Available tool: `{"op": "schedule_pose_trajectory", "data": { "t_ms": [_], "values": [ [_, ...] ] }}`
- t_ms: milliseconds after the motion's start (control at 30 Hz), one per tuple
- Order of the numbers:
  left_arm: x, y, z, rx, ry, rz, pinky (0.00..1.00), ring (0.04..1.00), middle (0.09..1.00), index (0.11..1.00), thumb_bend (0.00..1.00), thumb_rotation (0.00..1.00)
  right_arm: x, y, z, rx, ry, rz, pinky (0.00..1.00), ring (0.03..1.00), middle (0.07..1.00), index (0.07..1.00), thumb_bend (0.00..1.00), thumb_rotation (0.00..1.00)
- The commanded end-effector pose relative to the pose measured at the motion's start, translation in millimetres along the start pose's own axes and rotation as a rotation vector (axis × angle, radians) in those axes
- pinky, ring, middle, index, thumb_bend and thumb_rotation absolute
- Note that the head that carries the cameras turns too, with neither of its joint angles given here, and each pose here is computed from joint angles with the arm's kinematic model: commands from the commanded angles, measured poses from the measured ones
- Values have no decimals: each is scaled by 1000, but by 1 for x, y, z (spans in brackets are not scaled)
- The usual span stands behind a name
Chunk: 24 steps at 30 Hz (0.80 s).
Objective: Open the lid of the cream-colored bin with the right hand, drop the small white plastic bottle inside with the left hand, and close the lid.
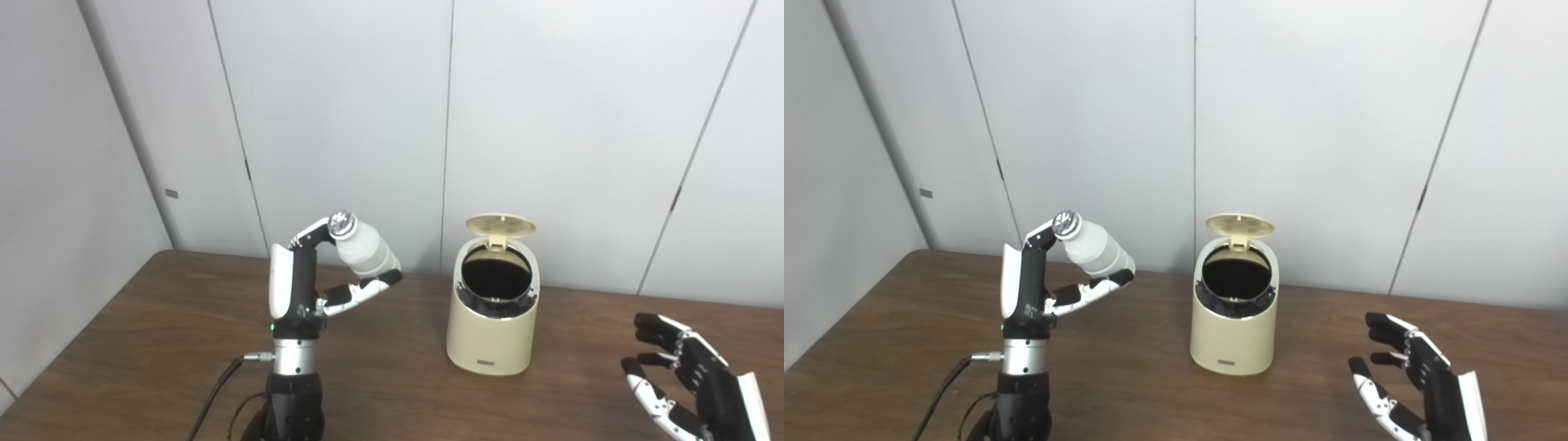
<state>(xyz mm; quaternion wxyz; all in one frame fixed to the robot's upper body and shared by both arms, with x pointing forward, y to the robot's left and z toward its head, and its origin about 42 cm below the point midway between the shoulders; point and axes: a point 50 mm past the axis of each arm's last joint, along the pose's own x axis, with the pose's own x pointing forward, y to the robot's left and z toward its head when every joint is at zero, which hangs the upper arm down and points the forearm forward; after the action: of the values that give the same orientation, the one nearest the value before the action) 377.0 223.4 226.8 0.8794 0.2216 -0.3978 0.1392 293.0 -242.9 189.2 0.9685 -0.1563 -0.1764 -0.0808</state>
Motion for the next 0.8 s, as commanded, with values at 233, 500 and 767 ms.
{"op": "schedule_pose_trajectory", "data": {
  "t_ms": [233,500,767],
  "values": [
    [33,-16,30,-8,-229,-2,540,513,485,455,501,0,13,1,2,14,-101,-36,629,741,750,718,121,0],
    [39,-34,26,16,-309,-14,602,550,477,488,513,0,14,3,-5,16,-111,-44,613,725,745,712,169,0],
    [46,-57,20,15,-345,-50,695,672,486,474,523,0,13,4,-11,-4,-123,-49,600,720,744,713,196,0]
  ]
}}
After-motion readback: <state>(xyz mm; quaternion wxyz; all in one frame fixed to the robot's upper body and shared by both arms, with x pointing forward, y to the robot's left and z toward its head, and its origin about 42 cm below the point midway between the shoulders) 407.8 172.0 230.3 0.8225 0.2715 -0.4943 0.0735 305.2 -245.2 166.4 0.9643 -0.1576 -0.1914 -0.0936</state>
